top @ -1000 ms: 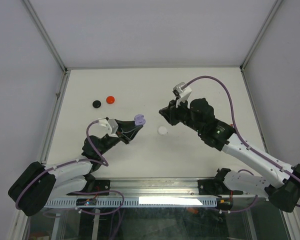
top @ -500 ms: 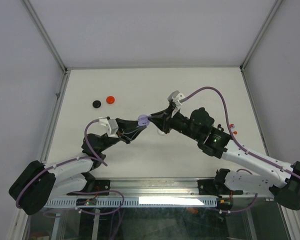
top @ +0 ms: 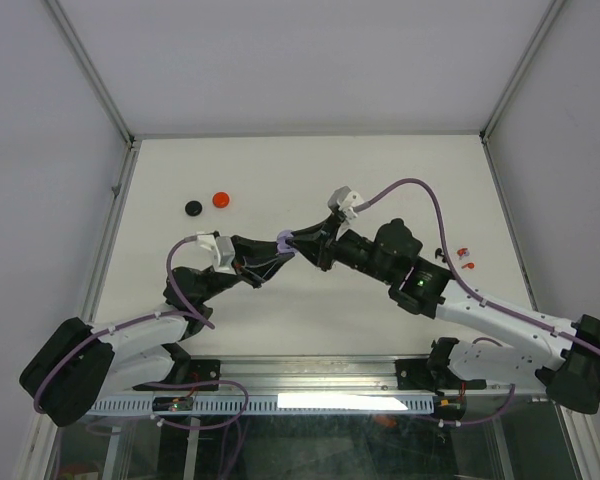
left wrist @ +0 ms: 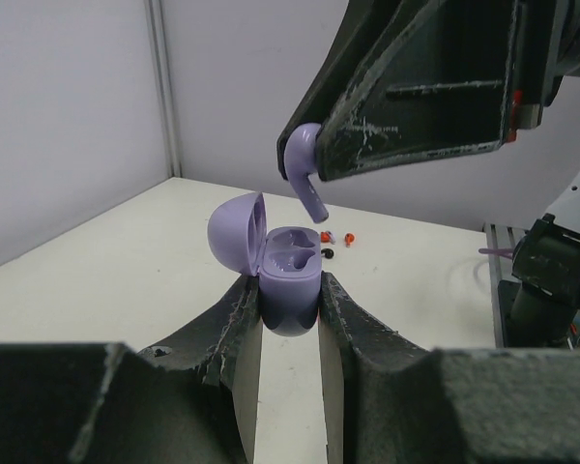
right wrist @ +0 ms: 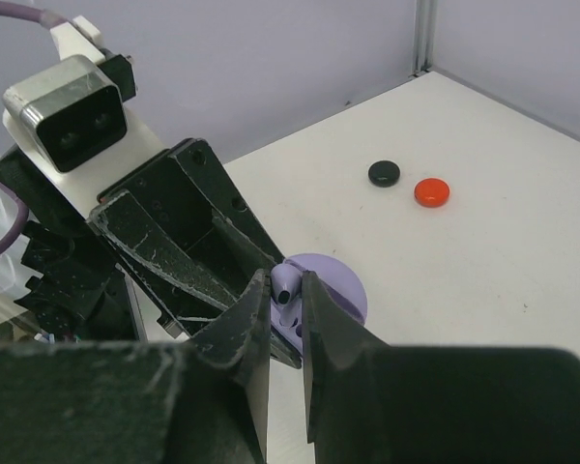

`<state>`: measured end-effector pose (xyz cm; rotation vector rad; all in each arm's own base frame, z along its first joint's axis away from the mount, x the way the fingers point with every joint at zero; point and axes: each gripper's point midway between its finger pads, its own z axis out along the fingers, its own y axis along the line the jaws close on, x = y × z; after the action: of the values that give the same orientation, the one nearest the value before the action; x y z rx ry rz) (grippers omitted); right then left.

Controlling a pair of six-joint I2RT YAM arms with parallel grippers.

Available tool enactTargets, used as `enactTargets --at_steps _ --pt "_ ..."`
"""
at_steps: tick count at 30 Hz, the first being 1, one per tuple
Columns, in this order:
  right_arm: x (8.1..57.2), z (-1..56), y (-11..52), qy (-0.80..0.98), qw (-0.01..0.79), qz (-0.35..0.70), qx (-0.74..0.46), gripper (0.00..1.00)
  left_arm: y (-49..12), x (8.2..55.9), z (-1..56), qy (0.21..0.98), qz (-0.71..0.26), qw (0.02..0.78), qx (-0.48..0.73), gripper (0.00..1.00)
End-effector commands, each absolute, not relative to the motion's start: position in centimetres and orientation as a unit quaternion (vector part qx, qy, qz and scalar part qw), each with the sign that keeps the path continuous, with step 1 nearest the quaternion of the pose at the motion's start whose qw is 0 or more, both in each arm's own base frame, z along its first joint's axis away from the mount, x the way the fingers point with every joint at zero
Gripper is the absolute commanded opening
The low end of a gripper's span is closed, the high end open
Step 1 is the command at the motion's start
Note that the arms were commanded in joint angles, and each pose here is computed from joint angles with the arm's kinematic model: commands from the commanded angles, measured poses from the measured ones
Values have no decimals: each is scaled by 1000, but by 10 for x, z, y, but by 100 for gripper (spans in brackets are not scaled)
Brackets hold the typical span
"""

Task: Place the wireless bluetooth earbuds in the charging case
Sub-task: Place the earbud in the charging case.

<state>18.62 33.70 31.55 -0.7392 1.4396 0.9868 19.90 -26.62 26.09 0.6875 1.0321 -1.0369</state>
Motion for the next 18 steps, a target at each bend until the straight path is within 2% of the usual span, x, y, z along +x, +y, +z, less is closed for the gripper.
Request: enactTargets --at_steps 1,18 --pt "183 332 344 582 606 441 -317 3 -264 192 292 415 -485 709 299 2" --pt "185 319 344 590 604 425 -326 2 -261 194 300 415 -503 710 268 1"
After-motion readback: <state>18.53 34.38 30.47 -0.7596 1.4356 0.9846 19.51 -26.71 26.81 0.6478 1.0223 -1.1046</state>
